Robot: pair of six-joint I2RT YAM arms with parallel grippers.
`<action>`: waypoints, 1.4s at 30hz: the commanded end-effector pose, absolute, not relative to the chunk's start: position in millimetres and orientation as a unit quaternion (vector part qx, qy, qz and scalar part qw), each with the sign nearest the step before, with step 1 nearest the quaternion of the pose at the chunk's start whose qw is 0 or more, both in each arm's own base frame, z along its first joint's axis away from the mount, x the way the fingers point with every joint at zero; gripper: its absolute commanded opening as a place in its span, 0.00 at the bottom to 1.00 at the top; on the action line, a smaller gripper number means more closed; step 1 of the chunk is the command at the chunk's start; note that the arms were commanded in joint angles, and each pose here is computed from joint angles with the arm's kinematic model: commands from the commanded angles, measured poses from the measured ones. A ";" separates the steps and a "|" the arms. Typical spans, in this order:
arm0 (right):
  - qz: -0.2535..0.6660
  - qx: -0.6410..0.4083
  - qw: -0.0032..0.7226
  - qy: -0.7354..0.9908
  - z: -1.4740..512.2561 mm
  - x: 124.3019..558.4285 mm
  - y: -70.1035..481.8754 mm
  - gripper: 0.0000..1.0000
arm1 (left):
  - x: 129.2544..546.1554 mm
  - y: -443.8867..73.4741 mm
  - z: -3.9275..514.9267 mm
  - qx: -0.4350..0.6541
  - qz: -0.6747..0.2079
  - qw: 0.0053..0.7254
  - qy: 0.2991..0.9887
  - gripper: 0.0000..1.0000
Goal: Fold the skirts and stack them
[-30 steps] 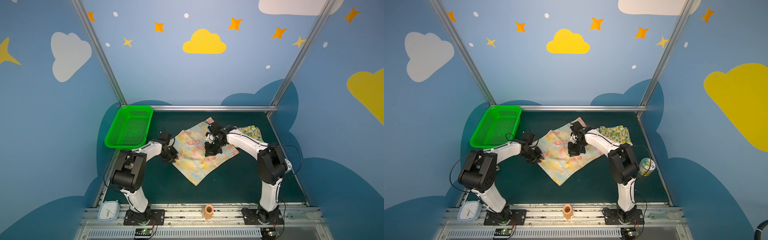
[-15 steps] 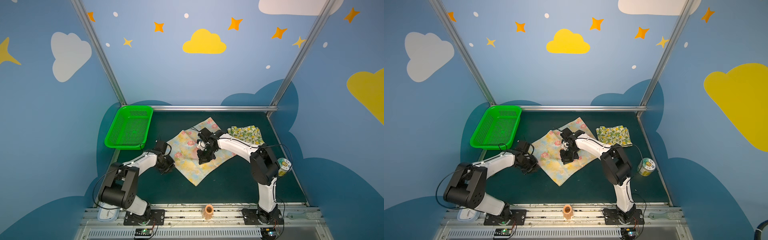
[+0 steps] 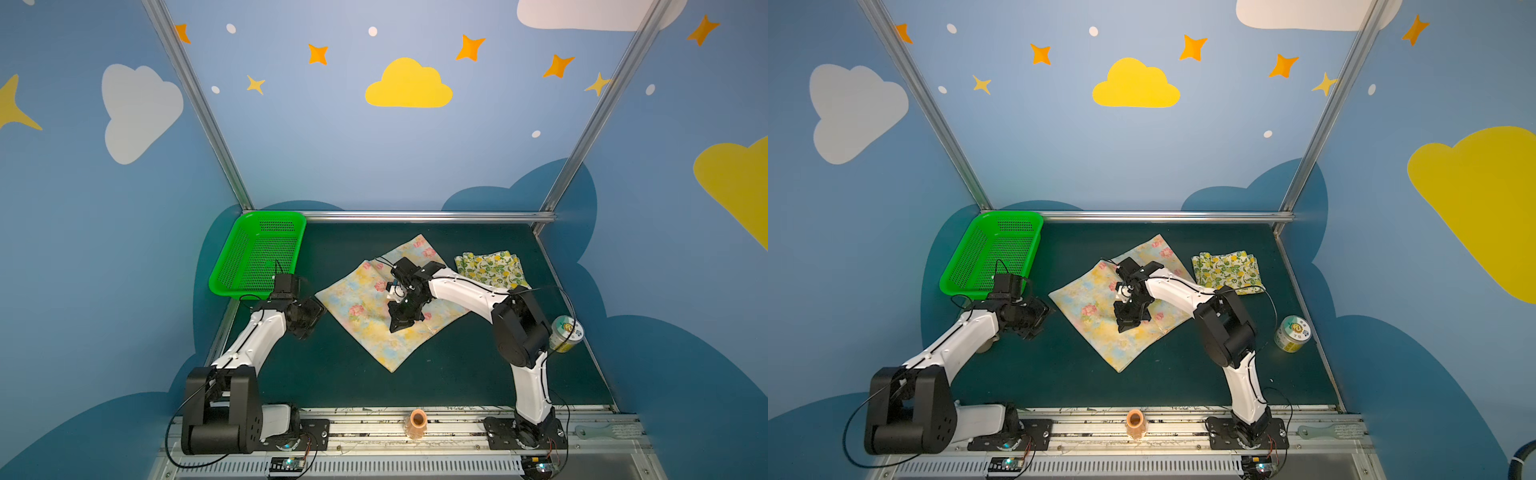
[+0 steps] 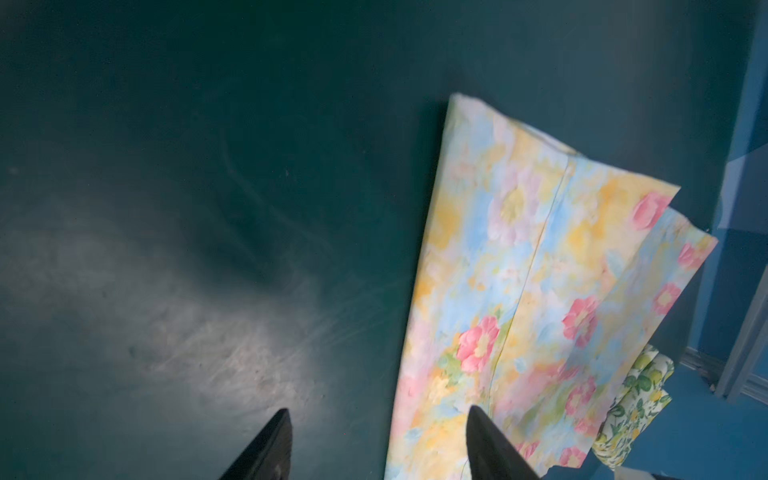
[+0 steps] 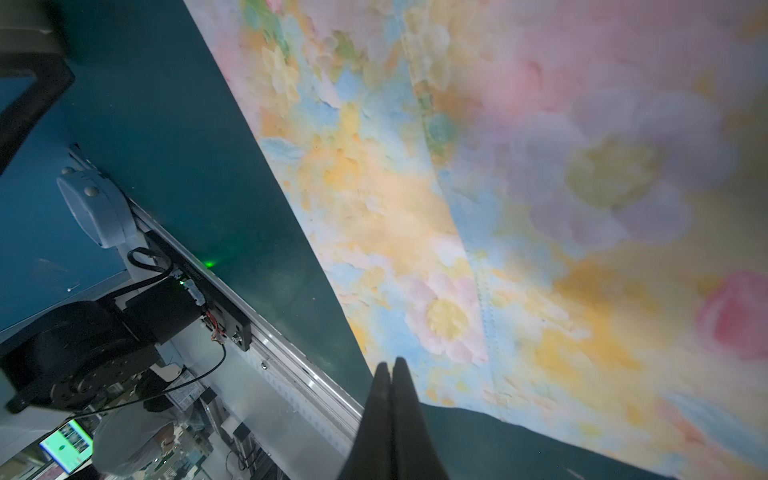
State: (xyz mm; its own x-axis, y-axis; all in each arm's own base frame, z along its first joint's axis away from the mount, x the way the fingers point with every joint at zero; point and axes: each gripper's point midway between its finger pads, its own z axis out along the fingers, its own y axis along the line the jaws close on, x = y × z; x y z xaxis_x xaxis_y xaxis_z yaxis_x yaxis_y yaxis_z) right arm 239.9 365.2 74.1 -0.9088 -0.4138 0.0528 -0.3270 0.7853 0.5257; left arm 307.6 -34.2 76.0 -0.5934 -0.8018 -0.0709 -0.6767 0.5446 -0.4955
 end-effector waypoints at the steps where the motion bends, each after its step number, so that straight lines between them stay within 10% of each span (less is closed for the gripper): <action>1: -0.284 0.194 0.095 -0.934 76.4 242.4 373.3 0.00 | 336.2 -29.9 79.3 -0.413 -0.231 0.174 0.863 0.64; 42: -0.305 0.142 0.113 -0.935 77.4 275.0 351.9 0.00 | 389.0 0.4 28.5 -0.399 -0.119 0.195 0.888 0.45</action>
State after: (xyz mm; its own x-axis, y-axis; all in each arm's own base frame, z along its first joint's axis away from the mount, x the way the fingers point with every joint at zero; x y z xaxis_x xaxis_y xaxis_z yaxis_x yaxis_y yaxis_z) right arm 274.7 352.5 77.2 -0.9365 -0.3316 0.1140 -0.2006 0.7733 0.6014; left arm 392.6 -9.9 34.7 -0.6162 -0.7511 -0.2369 -0.6283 0.6502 -0.4270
